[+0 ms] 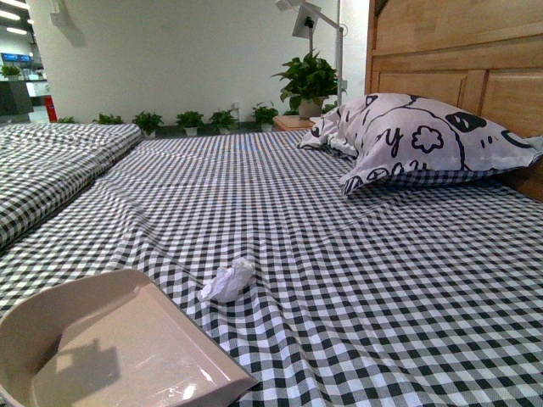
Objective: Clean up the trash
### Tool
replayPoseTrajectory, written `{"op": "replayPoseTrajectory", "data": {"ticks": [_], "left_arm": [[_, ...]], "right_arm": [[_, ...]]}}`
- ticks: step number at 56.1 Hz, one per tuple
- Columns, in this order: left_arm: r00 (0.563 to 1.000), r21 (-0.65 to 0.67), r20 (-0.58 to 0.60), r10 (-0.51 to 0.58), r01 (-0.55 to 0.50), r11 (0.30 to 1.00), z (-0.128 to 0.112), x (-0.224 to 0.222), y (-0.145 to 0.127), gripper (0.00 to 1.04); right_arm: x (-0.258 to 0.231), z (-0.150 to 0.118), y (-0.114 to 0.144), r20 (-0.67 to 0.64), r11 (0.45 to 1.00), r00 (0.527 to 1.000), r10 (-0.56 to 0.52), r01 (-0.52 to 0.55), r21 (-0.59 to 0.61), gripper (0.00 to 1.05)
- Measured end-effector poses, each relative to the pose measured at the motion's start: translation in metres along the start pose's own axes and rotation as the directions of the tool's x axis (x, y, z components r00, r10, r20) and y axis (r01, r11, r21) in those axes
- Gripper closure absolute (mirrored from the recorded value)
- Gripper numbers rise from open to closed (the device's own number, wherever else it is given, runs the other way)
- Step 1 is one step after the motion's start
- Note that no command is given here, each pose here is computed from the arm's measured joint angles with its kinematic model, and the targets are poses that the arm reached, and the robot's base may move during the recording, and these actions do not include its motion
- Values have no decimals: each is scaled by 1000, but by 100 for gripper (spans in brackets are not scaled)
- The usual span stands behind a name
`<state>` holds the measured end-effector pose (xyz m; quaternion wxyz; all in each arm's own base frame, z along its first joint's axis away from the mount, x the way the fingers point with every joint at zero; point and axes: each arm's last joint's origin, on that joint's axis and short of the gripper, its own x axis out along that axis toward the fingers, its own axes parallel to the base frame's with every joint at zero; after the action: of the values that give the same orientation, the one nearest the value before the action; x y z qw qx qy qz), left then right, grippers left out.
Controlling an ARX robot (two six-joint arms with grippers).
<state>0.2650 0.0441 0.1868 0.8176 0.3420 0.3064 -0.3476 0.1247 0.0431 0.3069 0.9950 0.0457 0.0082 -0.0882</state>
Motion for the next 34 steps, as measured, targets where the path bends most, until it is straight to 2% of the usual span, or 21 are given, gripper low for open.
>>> {"op": "replayPoseTrajectory", "data": {"ticks": [5,11,14,26,34], "left_arm": [[1000,3,0,-1,1,1000,0,0,0,77],[1000,7,-3,1,-1,1000,0,0,0,77],[1000,10,-2,0,0,1000,0,0,0,77],[1000,15,-4,-1,1,1000,0,0,0,77],[1000,17,-3,-2,2,1000,0,0,0,77]], "right_arm": [[0,0,0,-7,1000,1000,5,-5,0,85],[9,6,1,-225,994,972,64,-81,-69,86],[20,7,4,-289,991,954,83,-111,-80,86],[81,4,23,-321,969,932,168,-215,-118,86],[134,-20,54,-380,927,894,236,-325,-189,86]]}}
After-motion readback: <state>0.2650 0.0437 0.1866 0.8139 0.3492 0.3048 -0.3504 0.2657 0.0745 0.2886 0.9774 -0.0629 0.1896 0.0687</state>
